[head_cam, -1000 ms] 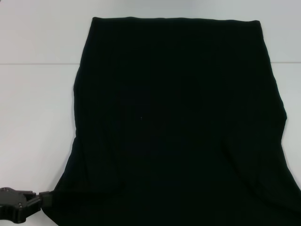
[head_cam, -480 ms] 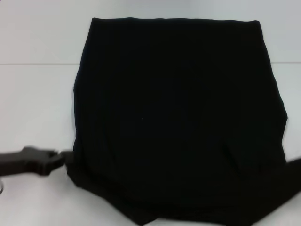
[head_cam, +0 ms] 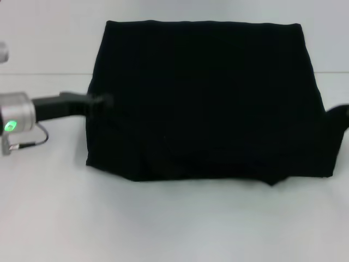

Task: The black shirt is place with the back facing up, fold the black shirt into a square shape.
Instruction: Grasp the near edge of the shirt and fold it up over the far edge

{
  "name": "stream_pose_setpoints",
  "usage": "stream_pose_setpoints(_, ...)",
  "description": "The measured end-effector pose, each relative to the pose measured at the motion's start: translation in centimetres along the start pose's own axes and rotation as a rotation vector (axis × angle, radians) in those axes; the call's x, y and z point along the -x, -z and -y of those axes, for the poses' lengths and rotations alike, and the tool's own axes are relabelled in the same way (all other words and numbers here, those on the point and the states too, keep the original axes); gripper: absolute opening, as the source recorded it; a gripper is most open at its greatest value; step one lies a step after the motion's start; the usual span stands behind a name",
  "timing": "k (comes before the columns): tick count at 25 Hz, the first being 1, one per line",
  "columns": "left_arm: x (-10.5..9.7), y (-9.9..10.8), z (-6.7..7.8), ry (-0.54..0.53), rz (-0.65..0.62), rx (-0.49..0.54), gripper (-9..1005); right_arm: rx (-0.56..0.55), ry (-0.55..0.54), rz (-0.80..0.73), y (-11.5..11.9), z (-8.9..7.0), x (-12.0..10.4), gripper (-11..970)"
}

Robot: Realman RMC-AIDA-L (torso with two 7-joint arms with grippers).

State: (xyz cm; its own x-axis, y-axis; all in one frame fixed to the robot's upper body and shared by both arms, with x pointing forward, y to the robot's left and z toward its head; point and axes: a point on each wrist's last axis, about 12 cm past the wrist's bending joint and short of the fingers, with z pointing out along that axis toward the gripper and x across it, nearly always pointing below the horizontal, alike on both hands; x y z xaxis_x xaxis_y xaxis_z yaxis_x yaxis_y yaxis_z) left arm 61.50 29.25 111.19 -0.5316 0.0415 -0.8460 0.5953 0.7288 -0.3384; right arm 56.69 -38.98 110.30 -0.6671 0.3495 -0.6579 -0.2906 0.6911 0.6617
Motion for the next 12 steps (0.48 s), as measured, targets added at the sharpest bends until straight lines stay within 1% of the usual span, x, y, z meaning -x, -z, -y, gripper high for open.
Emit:
stream_pose_setpoints(4, 2.0, -2.1, -0.5, -0.022, 0.034, 0.1, 31, -0.084, 0.027, 0.045, -2.2, -0.2, 2.6, 55)
stream_pose_setpoints(5, 2.4, -2.6, -0.6, -0.031, 0.038, 0.125, 31, -0.101, 0.032, 0.051, -2.7, -0.2, 3.0, 55)
stream_pose_setpoints(8, 3.3, -4.2, -0.7, -0.057, 0.048, 0.191, 32, -0.157, 0.052, 0.059, -4.6, -0.4, 4.2, 56)
stream_pose_setpoints(9, 3.9, -5.1, -0.5, -0.083, 0.055, 0.228, 32, -0.195, 0.064, 0.065, -5.8, -0.5, 4.8, 56)
stream_pose_setpoints(10, 3.9, -5.1, -0.5, -0.083, 0.055, 0.228, 32, -0.195, 0.064, 0.065, -5.8, -0.5, 4.8, 57)
stream_pose_setpoints(12, 4.6, -6.1, -0.3, -0.113, 0.063, 0.254, 32, -0.238, 0.081, 0.078, -6.7, -0.7, 5.6, 57)
